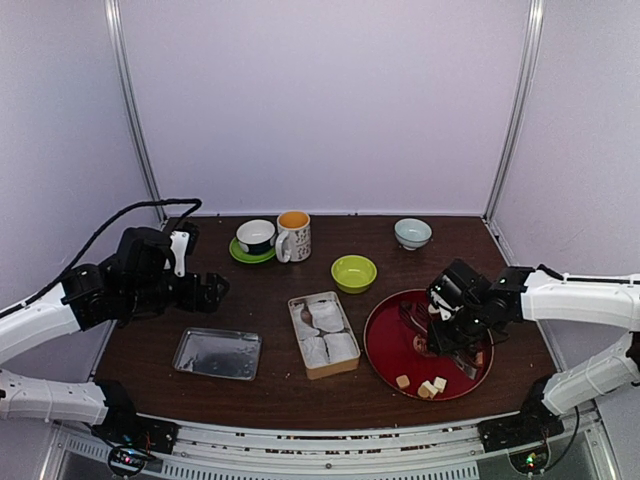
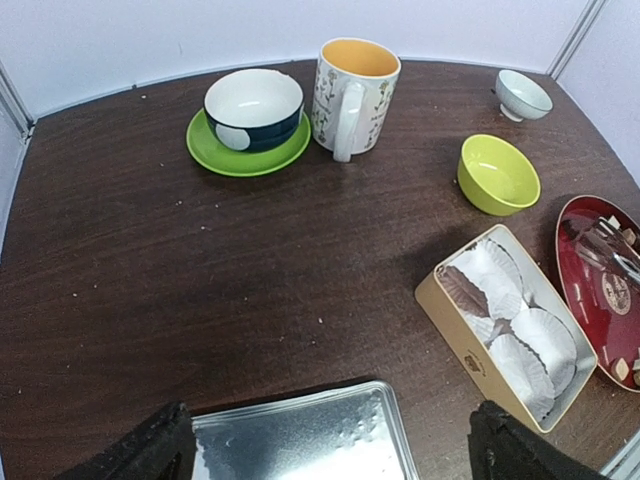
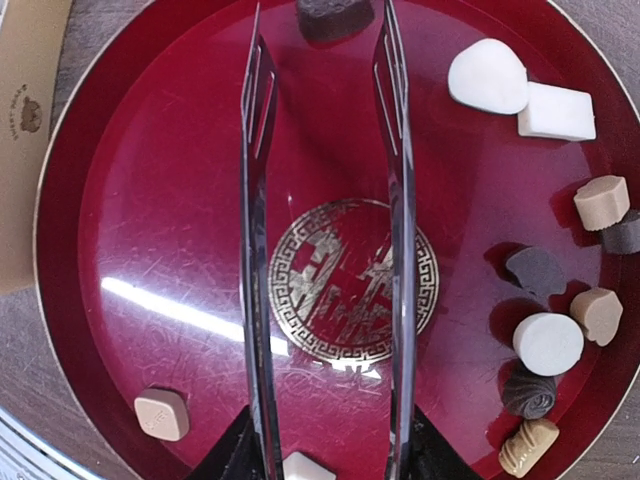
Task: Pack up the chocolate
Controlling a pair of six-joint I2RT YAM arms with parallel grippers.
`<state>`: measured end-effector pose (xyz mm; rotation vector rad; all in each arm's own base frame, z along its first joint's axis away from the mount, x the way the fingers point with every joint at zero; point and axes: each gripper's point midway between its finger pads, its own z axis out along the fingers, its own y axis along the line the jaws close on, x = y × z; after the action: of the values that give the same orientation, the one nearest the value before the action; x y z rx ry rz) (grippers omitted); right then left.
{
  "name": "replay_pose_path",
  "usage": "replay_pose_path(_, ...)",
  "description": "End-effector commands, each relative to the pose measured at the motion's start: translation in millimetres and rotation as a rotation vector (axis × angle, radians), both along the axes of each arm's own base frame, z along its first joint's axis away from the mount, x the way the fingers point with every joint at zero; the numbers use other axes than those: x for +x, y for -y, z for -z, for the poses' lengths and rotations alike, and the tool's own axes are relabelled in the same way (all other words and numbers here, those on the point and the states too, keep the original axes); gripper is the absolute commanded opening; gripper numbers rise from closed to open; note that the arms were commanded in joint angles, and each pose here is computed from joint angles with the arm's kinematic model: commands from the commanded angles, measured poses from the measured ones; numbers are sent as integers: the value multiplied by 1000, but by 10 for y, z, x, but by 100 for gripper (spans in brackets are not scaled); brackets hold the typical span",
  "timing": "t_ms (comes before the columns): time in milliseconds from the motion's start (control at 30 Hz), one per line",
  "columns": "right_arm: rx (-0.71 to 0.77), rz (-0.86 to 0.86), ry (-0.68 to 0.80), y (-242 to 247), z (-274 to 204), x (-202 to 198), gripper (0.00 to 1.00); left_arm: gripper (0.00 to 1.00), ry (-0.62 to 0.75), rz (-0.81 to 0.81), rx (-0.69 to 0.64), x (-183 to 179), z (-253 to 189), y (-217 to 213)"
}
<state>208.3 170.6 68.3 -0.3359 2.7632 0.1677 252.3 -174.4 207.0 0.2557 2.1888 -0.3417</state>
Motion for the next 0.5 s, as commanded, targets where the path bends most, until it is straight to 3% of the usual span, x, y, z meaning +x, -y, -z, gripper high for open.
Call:
replay_pose_path(0, -3, 26, 36, 15, -65, 195, 42, 98, 6, -34, 12, 41, 33, -96)
replay_pose_path(467, -16, -2, 12, -63, -23, 389, 41, 98, -40, -267, -4, 490, 285, -906)
